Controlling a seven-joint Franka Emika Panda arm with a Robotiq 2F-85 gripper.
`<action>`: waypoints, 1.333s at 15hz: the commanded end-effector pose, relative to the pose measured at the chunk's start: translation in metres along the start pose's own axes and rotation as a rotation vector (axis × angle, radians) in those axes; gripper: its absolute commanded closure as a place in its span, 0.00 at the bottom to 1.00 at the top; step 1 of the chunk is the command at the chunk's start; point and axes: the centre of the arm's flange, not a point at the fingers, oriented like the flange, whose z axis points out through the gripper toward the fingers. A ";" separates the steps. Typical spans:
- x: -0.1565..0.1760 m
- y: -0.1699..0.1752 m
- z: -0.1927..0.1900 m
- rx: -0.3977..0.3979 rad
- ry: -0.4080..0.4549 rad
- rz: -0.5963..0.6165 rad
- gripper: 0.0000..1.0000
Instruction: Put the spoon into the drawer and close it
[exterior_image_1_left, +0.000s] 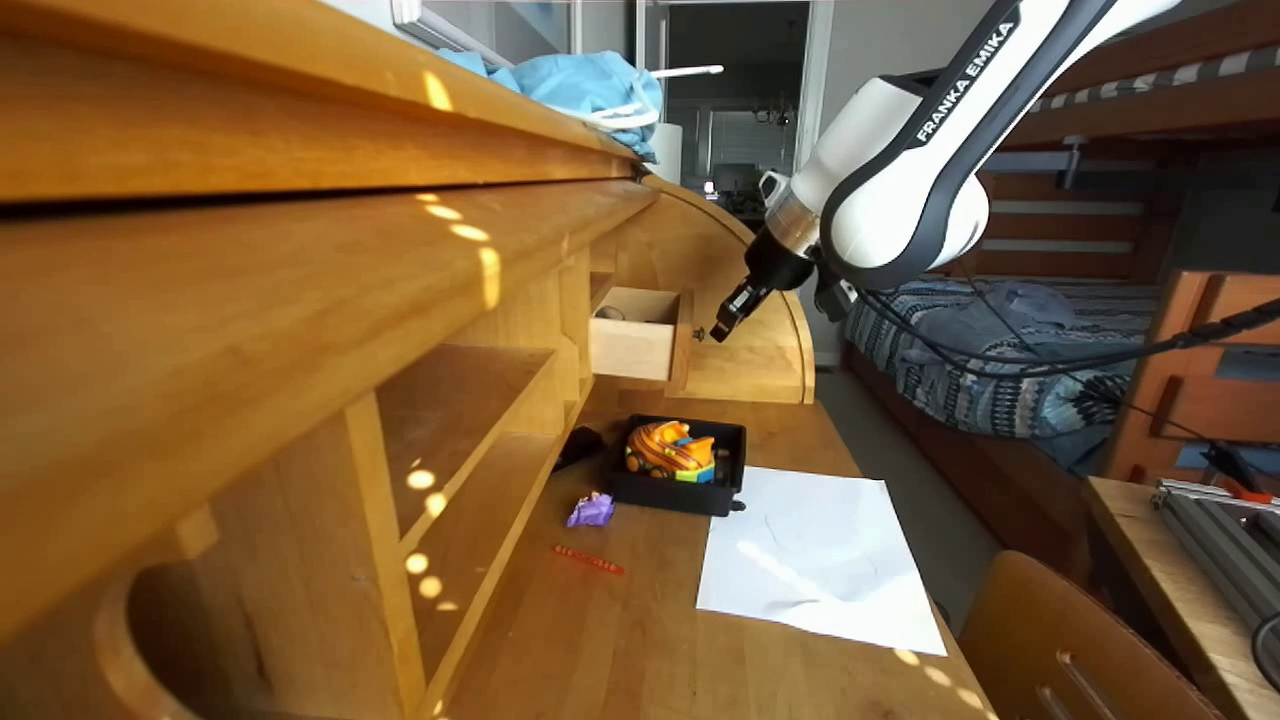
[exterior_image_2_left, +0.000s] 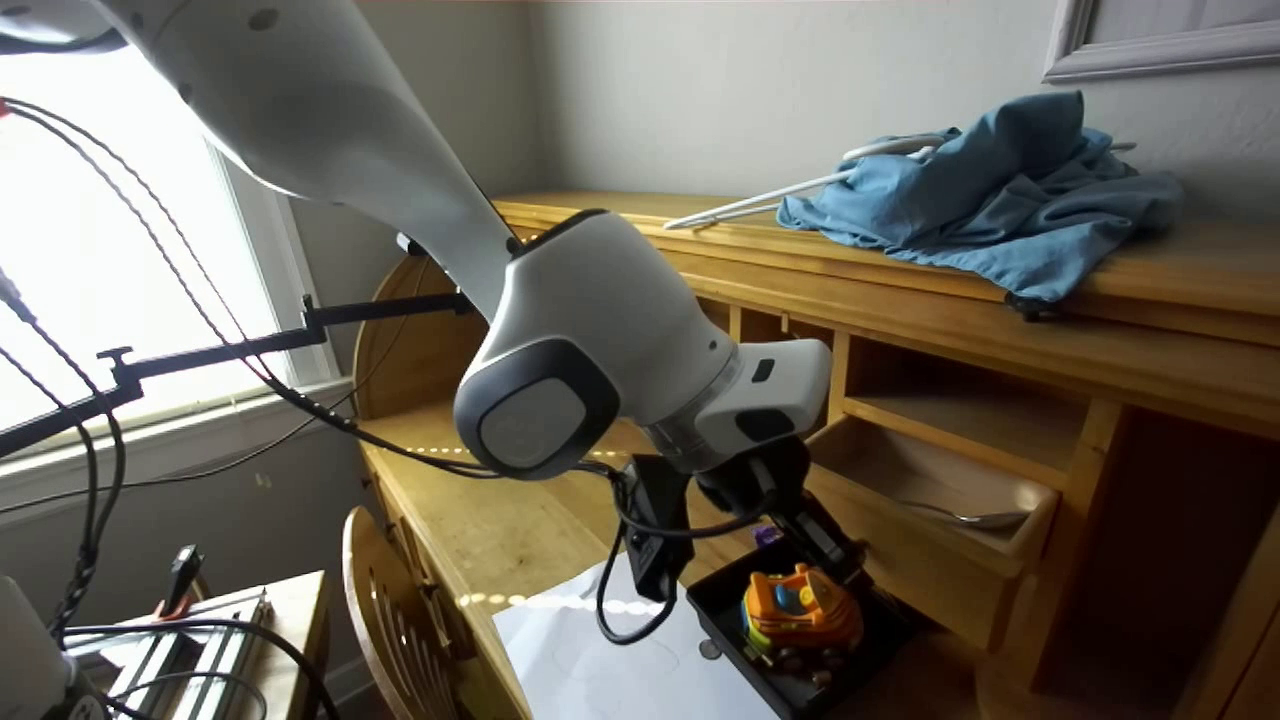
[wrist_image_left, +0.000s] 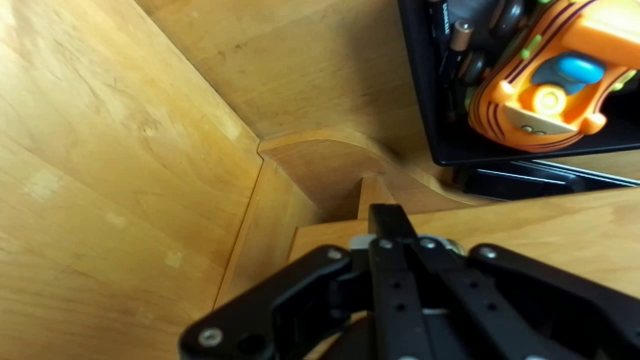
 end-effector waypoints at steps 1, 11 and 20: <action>-0.004 -0.017 -0.025 -0.023 -0.001 0.041 1.00; 0.018 -0.031 -0.020 -0.032 0.126 0.054 1.00; 0.060 -0.038 0.025 0.034 0.182 0.094 1.00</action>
